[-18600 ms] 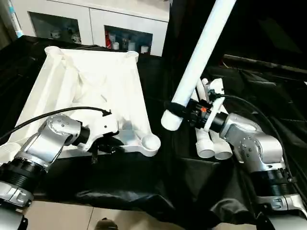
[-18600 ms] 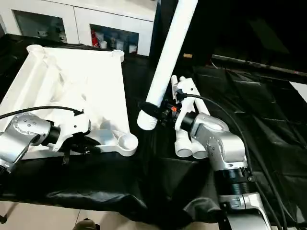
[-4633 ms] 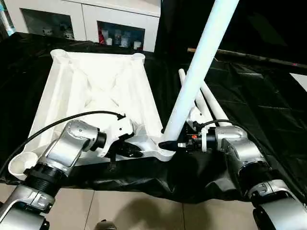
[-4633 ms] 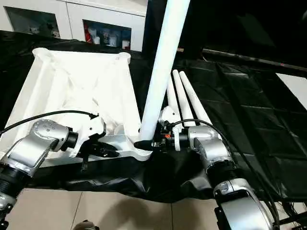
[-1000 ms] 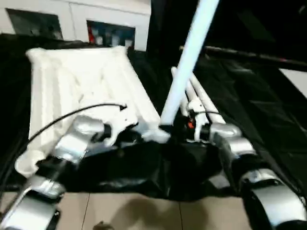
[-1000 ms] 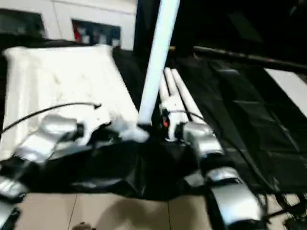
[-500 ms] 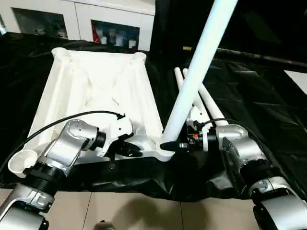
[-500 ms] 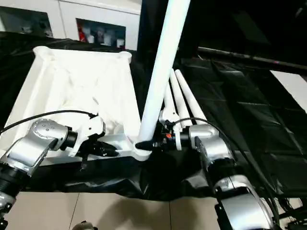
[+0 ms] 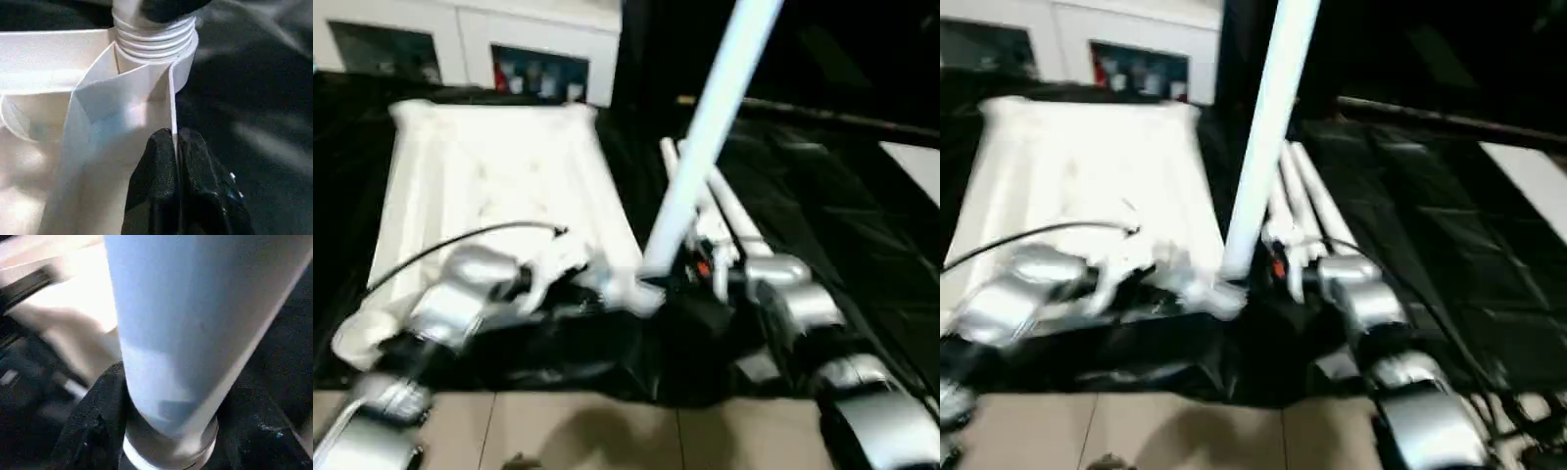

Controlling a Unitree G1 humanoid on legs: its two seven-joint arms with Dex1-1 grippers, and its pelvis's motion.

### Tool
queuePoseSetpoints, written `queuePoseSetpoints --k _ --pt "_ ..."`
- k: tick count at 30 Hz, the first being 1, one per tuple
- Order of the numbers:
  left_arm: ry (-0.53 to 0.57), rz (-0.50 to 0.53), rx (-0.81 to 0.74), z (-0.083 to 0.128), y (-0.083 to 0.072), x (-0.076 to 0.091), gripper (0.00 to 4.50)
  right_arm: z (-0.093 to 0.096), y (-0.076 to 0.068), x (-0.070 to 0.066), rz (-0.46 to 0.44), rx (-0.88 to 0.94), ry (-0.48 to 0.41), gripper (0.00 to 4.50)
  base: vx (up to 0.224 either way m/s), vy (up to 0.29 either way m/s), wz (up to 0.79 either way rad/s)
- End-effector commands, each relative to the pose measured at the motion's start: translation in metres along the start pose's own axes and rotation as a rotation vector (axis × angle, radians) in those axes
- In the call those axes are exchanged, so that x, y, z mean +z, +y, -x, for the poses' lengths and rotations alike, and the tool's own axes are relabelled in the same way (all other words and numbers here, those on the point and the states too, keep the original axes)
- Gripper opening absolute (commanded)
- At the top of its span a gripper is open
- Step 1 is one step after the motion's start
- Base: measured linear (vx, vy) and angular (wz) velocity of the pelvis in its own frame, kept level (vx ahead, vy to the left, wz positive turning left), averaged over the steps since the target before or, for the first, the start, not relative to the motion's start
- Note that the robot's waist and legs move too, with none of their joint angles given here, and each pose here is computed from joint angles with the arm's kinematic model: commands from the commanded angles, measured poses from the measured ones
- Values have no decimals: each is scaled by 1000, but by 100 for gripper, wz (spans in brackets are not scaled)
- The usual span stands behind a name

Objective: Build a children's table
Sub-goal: Rotate leg to tighten

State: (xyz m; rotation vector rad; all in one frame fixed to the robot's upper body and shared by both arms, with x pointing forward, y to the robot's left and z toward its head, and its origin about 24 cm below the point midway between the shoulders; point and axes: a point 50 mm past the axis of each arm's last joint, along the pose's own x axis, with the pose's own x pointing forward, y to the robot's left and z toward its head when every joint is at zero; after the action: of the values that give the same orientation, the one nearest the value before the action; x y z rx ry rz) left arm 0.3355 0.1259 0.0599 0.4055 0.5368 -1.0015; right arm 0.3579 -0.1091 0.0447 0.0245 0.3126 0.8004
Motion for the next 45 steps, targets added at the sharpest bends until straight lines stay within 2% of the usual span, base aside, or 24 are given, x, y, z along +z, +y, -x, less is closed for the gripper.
queuePoseSetpoints --k 1,4,7,9,12,13,15,16,19,21,26,28,31,34,39,45 --pt "24 82 81 1 6 -13 0 12 -16 -23 -72 -163 89 216 0 0 0" --pt "41 134 200 -8 12 -8 0 -4 -7 -28 -192 -313 84 211 0 0 0" --pt "48 135 224 -11 13 -7 0 -8 -5 -28 -239 -364 74 208 0 0 0" --pt "55 103 233 -16 11 -4 0 -17 4 -26 -208 -350 76 207 0 0 0" --pt "56 97 240 -18 11 -4 0 -21 8 -26 -186 -338 78 207 0 0 0" --pt "59 82 225 -17 10 -5 0 -22 10 -24 -148 -295 71 207 0 0 0" --pt "64 67 209 -16 9 -7 0 -23 13 -23 -110 -257 60 262 0 0 0" --pt "70 60 200 -15 9 -9 0 -23 13 -20 -89 -247 46 276 0 0 0" --pt "66 54 174 -14 8 -11 0 -23 12 -15 -108 -208 5 295 0 0 0" --pt "47 39 123 -11 6 -11 0 -21 12 -10 -97 -134 -18 317 0 0 0" --pt "14 -7 -40 2 -1 -15 0 3 5 -6 2 146 -34 317 0 0 0" --pt "11 -9 -67 4 -2 -15 0 8 3 -7 17 186 -27 317 0 0 0" --pt "-24 -82 -249 15 -15 -15 0 24 0 -9 74 317 11 317 0 0 0" --pt "20 -111 -409 27 -28 -22 0 34 1 -8 110 411 39 317 0 0 0" --pt "51 -115 -487 32 -34 -25 0 38 6 -9 134 503 69 317 0 0 0" --pt "55 -120 -481 32 -34 -25 0 38 12 -9 141 544 74 317 0 0 0"
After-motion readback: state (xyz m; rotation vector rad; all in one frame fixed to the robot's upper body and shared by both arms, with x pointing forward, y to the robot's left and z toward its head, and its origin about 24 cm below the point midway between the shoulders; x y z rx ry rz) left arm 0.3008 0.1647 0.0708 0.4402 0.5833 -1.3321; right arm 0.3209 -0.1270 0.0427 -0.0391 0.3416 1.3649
